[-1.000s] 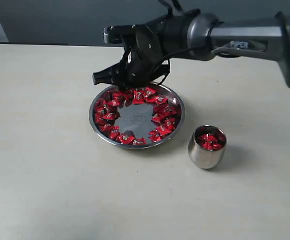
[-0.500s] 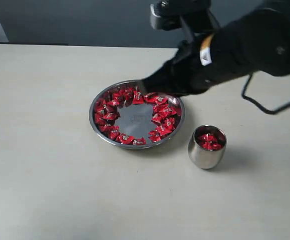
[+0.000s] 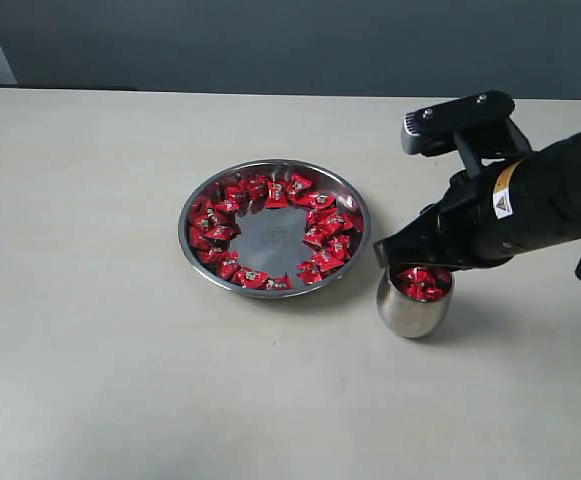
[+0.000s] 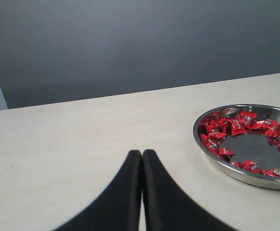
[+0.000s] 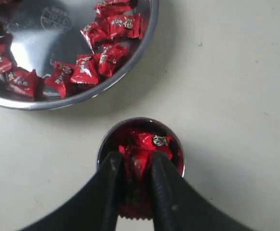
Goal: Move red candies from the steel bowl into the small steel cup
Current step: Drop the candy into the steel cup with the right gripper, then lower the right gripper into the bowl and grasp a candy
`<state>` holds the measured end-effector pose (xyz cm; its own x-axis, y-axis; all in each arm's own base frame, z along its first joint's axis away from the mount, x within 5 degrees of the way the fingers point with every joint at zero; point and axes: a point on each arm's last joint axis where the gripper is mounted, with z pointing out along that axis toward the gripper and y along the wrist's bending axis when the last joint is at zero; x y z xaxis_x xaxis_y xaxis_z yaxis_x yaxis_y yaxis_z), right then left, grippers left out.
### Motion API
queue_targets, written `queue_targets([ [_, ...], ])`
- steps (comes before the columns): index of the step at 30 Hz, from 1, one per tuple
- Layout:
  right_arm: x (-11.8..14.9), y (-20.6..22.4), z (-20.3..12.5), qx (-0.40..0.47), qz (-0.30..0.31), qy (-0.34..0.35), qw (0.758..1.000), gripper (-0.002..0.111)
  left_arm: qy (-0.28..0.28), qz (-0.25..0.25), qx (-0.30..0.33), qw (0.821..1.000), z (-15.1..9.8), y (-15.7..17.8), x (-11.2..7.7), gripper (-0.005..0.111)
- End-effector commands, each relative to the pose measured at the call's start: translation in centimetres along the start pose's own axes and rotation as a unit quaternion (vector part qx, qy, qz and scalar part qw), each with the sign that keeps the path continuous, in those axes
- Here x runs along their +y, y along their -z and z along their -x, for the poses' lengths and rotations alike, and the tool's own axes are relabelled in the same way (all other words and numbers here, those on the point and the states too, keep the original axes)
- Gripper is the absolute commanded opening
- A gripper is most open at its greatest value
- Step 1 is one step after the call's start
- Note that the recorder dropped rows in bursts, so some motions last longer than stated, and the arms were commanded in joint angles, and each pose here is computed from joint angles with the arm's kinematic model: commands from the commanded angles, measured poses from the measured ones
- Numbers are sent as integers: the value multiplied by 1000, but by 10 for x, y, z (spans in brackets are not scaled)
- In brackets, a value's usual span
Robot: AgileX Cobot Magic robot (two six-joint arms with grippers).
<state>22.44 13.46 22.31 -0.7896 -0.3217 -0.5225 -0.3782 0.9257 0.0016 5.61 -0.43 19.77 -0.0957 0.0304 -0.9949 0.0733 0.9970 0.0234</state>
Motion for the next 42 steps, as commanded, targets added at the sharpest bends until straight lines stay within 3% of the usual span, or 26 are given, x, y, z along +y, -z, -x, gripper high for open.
queue_targets([
  [1,-1,-7,-2,8,-3,2,1000,4,1,0,-3,1000,-1,0,0,2],
  [8,0,-24,-6,39,-7,14,999,26,1,0,-3,1000,-1,0,0,2],
  [13,0,-30,-6,44,-7,14,999,33,1,0,-3,1000,-1,0,0,2],
  [19,1,-27,3,28,-9,25,999,54,1,0,-3,1000,-1,0,0,2],
  [30,17,-7,71,-151,53,-11,987,45,1,0,-3,1000,-1,0,0,2],
  [42,68,-78,88,-105,79,42,990,45,1,0,-3,1000,-1,0,0,2],
])
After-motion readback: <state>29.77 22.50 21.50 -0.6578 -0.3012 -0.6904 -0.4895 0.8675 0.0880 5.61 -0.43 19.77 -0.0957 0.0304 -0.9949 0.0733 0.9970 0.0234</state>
